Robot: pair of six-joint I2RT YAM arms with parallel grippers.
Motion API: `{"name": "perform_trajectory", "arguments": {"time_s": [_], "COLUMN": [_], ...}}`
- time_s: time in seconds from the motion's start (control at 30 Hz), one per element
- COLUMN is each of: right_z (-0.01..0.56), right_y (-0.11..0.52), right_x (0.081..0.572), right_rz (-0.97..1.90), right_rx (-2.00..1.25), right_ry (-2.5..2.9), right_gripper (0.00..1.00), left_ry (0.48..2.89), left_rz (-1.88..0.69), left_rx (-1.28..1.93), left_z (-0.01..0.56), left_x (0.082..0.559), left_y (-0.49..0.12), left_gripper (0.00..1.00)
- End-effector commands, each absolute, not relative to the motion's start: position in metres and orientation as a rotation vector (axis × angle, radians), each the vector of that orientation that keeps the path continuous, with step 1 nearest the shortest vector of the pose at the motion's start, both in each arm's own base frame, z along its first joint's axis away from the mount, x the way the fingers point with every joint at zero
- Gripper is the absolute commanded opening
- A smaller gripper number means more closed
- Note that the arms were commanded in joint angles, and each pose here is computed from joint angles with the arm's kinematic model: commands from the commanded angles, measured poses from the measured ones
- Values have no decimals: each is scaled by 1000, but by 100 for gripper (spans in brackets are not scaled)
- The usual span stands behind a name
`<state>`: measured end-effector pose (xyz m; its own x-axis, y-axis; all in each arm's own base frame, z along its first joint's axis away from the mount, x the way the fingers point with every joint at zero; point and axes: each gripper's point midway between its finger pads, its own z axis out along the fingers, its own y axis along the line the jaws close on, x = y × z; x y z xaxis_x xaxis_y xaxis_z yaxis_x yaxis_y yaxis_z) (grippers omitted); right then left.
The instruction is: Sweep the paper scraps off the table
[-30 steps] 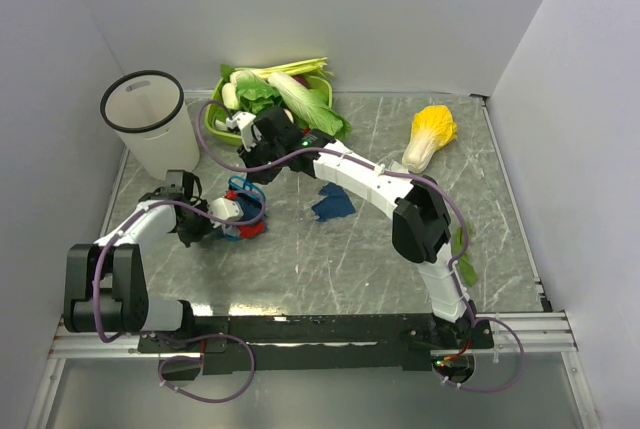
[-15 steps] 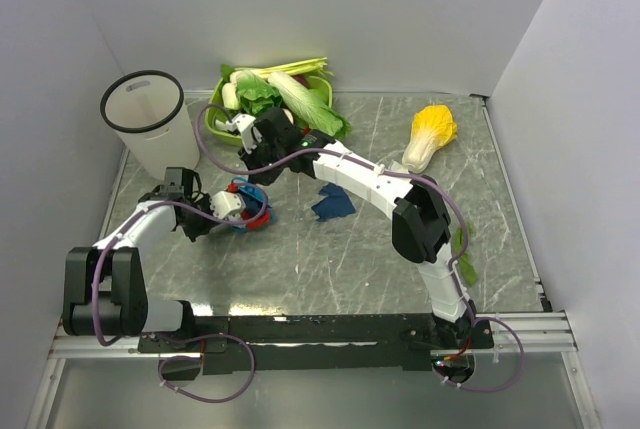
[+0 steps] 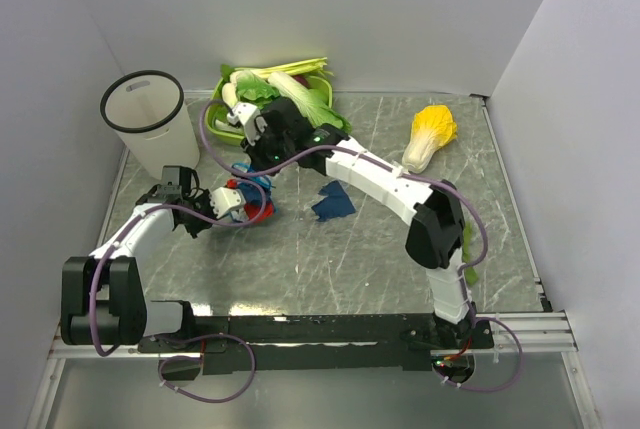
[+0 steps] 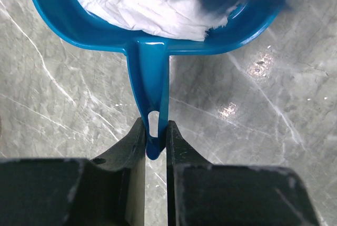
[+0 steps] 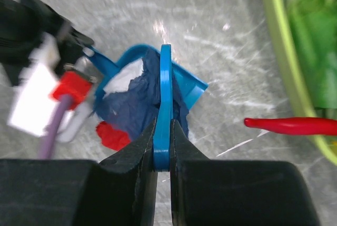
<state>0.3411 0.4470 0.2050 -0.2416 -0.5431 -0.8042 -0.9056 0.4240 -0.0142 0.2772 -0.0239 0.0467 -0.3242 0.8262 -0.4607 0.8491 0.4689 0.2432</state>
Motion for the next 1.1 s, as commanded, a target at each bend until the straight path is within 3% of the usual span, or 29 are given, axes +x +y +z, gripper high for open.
{"name": "perform_trajectory", "arguments": {"time_s": [0.0, 0.4, 0.73, 1.07], "right_z": [276, 314, 373, 329], "right_y": [445, 427, 341, 267], "right_x": [332, 337, 375, 412], "right_rz": [646, 576, 547, 381], "right_rx": [-1195, -1145, -827, -612], "right_ry": [1759, 1691, 1701, 1863], "right_gripper": [0, 0, 0, 0], "left_ry": [2122, 2071, 2047, 2049], "left_rz": [-98, -74, -50, -91], "left_rx": [1375, 1346, 1361, 1260], "left_z": [55, 74, 99, 147], "left_x": [284, 293, 289, 293], "left_y": [-36, -38, -37, -44], "left_gripper": [1, 1, 1, 1]}}
